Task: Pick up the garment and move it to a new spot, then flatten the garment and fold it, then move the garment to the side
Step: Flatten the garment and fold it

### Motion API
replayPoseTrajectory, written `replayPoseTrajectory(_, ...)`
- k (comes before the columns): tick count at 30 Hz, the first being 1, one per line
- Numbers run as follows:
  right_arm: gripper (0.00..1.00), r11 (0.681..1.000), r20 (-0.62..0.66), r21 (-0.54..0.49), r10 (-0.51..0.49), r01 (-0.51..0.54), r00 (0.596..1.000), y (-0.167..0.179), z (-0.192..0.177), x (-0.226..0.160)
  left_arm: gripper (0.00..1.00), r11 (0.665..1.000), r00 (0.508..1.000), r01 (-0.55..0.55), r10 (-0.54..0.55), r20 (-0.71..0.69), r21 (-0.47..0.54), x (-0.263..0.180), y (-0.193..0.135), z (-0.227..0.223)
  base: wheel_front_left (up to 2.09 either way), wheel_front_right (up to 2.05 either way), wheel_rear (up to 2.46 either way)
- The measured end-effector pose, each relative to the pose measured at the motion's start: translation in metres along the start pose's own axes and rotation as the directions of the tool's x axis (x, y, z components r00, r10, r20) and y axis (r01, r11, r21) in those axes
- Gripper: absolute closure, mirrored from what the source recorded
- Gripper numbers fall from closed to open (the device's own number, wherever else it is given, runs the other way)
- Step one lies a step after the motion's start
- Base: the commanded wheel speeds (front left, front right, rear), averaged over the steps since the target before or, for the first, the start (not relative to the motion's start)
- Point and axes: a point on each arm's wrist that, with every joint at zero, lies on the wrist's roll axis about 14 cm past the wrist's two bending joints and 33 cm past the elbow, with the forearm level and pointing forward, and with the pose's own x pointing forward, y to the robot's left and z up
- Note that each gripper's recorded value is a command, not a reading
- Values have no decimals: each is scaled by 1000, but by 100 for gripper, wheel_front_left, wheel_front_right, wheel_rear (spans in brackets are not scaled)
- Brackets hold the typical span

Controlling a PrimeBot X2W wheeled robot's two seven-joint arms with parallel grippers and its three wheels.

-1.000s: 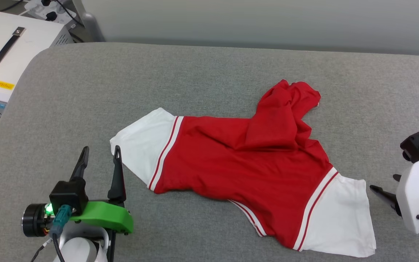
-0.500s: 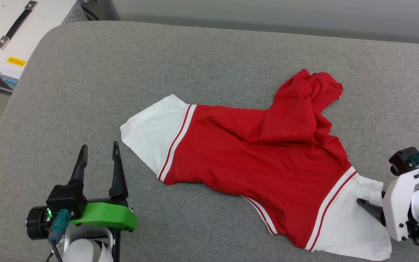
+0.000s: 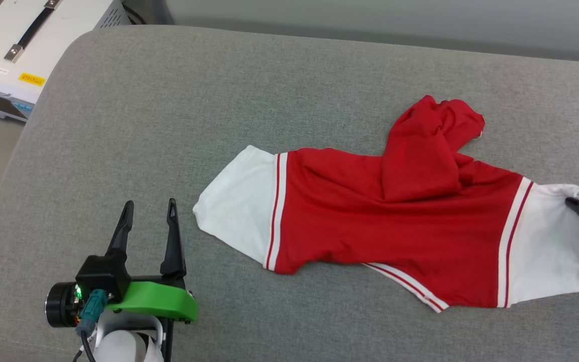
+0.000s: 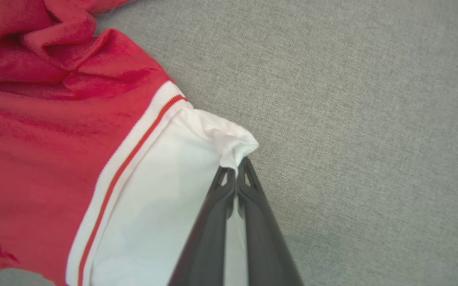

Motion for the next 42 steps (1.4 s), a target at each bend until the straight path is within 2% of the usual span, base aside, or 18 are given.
replayPoseTrajectory(5,100,999,19,21,-48,48,999,-18,24,13,0,1000,1000,1,-1,-18,8,1,1,-6,0,0,0)
replayPoseTrajectory(9,100,998,-15,43,-43,44,999,-11,15,33,0,1000,1000,3,-3,-26,17,4,1,-9,0,0,0)
replayPoseTrajectory(10,80,998,-24,49,-38,39,999,-8,10,36,0,1000,1000,3,-2,-27,17,5,1,-10,0,0,0)
replayPoseTrajectory(11,36,998,-27,56,-34,36,999,-5,5,39,0,1000,1000,4,-3,-27,17,5,1,-10,0,0,0)
replayPoseTrajectory(12,0,997,-20,66,-33,35,999,-4,3,41,0,1000,1000,4,-3,-25,16,6,1,-9,0,0,0)
replayPoseTrajectory(14,0,997,2,72,-35,35,999,-3,3,40,0,1000,1000,5,-5,-22,15,6,0,-8,0,0,0)
replayPoseTrajectory(17,0,997,101,55,-62,57,993,-12,17,31,0,1000,1000,10,-10,-14,15,6,-2,-6,0,0,0)
replayPoseTrajectory(23,0,991,344,18,-127,129,930,-42,64,-14,0,1000,1000,16,-16,16,13,5,-4,4,0,0,0)
replayPoseTrajectory(27,0,990,396,9,-133,141,908,-50,80,-40,0,1000,999,26,-27,19,14,3,-7,5,0,0,0)
replayPoseTrajectory(31,0,993,303,-28,-102,116,947,-47,70,-51,0,999,999,38,-39,26,10,4,-10,7,0,0,0)
replayPoseTrajectory(35,0,997,89,-16,-71,72,994,-43,32,-48,0,999,999,43,-43,21,10,6,-12,5,0,0,0)
replayPoseTrajectory(39,0,998,-108,11,-52,54,993,-42,-6,-41,0,999,999,50,-51,5,11,6,-14,0,0,0,0)
replayPoseTrajectory(42,0,998,-171,36,-46,53,984,-42,-21,-32,0,999,999,52,-52,-10,12,7,-15,-5,0,0,0)
